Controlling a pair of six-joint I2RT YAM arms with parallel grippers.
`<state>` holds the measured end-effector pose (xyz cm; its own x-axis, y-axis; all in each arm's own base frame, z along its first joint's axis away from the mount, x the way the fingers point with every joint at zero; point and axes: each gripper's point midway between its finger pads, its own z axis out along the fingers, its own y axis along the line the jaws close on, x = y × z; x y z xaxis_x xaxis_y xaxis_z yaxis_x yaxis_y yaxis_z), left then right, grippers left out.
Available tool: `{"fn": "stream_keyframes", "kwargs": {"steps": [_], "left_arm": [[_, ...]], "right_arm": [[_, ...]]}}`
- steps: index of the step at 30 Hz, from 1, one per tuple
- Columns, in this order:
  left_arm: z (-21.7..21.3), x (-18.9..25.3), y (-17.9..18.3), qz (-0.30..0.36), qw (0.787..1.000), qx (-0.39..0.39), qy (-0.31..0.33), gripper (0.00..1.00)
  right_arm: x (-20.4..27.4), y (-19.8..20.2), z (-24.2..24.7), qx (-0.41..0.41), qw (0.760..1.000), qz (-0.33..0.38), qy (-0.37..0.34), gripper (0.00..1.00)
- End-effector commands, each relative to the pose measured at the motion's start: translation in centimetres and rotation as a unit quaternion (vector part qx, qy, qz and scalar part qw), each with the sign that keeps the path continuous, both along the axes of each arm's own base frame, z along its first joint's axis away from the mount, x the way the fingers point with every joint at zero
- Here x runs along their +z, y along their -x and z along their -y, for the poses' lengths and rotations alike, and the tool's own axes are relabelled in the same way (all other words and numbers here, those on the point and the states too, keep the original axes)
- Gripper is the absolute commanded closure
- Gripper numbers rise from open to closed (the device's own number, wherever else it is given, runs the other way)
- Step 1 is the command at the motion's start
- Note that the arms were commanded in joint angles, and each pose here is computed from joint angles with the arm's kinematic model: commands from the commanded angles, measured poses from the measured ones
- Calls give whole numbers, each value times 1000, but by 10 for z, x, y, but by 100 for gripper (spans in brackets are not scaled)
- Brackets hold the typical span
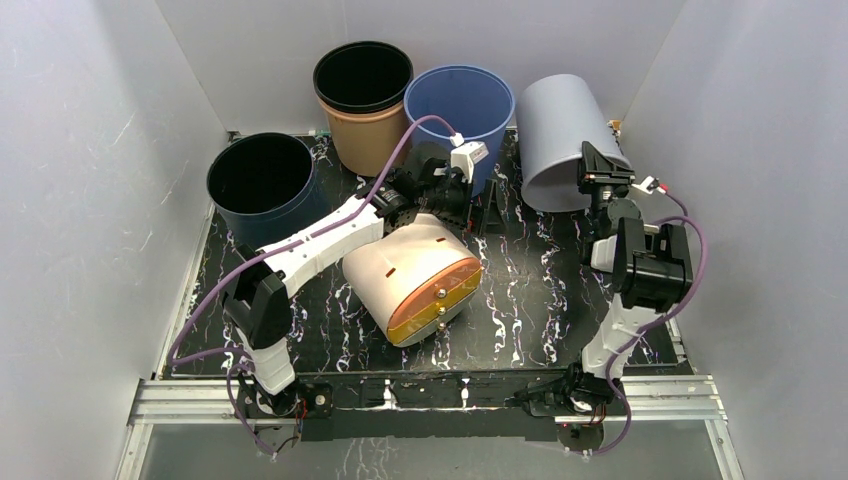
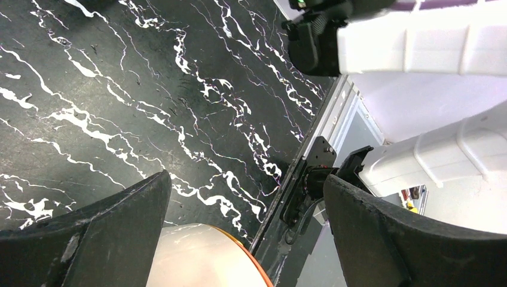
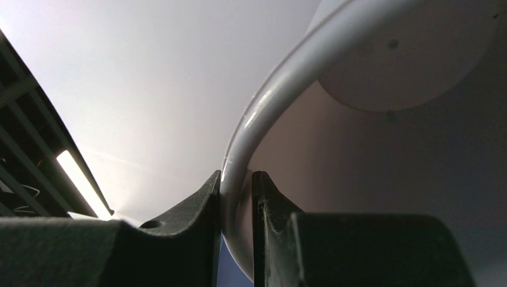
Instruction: Turn the large container upside down
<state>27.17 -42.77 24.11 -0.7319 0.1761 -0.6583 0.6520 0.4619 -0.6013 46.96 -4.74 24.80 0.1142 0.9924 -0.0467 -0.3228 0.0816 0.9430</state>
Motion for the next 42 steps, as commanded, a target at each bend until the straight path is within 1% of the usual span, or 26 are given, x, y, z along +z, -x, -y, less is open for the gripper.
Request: {"fn": "stream_keyframes", "kwargs": {"steps": [1, 3, 5, 7, 8, 10, 13, 17, 25, 30, 38, 39, 42], "left_arm": [[-2, 19, 2, 15, 1000, -8, 11, 2], [-2, 17, 2, 13, 1000, -9, 7, 2], [-4, 16, 1, 14, 1000, -5, 2, 2], [-7, 14, 2, 15, 1000, -2, -6, 2], [-8, 12, 1, 15, 1000, 1, -8, 2], [-8, 12, 1, 16, 1000, 1, -6, 2], [-7, 9, 2, 12, 1000, -1, -5, 2], [-7, 8, 3, 10, 1000, -4, -6, 1], [-10, 7, 7, 10, 1000, -6, -4, 2], [-9, 6, 9, 7, 1000, -8, 0, 2], [-10, 6, 10, 3, 1000, -9, 2, 2], [-10, 5, 11, 3, 1000, -8, 2, 2], [-11, 5, 12, 2, 1000, -6, 2, 2]], "right_arm": [[34, 7, -36, 52, 989, 136, 39, 100], [38, -4, -39, 57, 986, 149, 47, 100], [52, -18, -39, 64, 981, 176, 51, 100], [73, -15, -44, 68, 973, 204, 79, 100], [72, -12, -47, 66, 972, 202, 96, 100], [61, -7, -52, 70, 974, 186, 108, 100], [25, 0, -50, 67, 984, 134, 93, 100], [-4, 16, -49, 56, 990, 87, 96, 100], [-36, 53, -50, 38, 994, 25, 102, 100], [-61, 79, -47, 27, 995, -23, 93, 100], [-77, 89, -43, 26, 995, -51, 77, 100], [-78, 90, -43, 27, 995, -53, 75, 99], [-84, 93, -42, 27, 995, -64, 66, 88]]}}
